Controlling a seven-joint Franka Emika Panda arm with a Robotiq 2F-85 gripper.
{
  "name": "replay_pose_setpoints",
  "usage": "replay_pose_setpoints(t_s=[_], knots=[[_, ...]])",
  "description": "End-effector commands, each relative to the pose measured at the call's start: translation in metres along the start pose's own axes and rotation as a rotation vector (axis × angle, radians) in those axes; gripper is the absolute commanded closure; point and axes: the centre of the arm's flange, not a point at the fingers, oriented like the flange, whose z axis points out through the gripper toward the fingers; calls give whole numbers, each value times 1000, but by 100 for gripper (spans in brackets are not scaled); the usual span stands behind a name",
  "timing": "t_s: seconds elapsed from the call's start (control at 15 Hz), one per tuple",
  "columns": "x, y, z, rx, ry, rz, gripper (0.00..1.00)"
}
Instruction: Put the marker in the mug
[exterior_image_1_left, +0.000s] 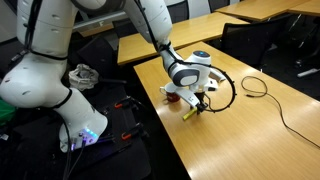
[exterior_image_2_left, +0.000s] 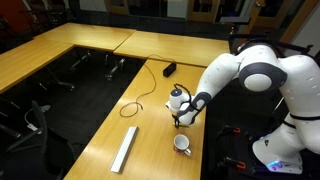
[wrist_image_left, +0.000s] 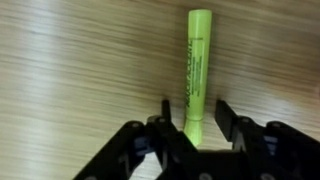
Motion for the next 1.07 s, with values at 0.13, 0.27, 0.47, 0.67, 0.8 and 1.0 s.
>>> replay_pose_setpoints(t_s=[0.13, 0.27, 0.47, 0.67, 0.8, 1.0], knots=[[3, -2, -3, -10, -6, -21, 91], [1, -5, -12, 19, 21, -78, 100], [-1, -14, -35, 78, 84, -230, 95], [-5, -17, -68, 135, 131, -384, 95], [-13, -19, -86, 181, 163, -483, 95], [-26, -22, -105, 263, 217, -624, 95]])
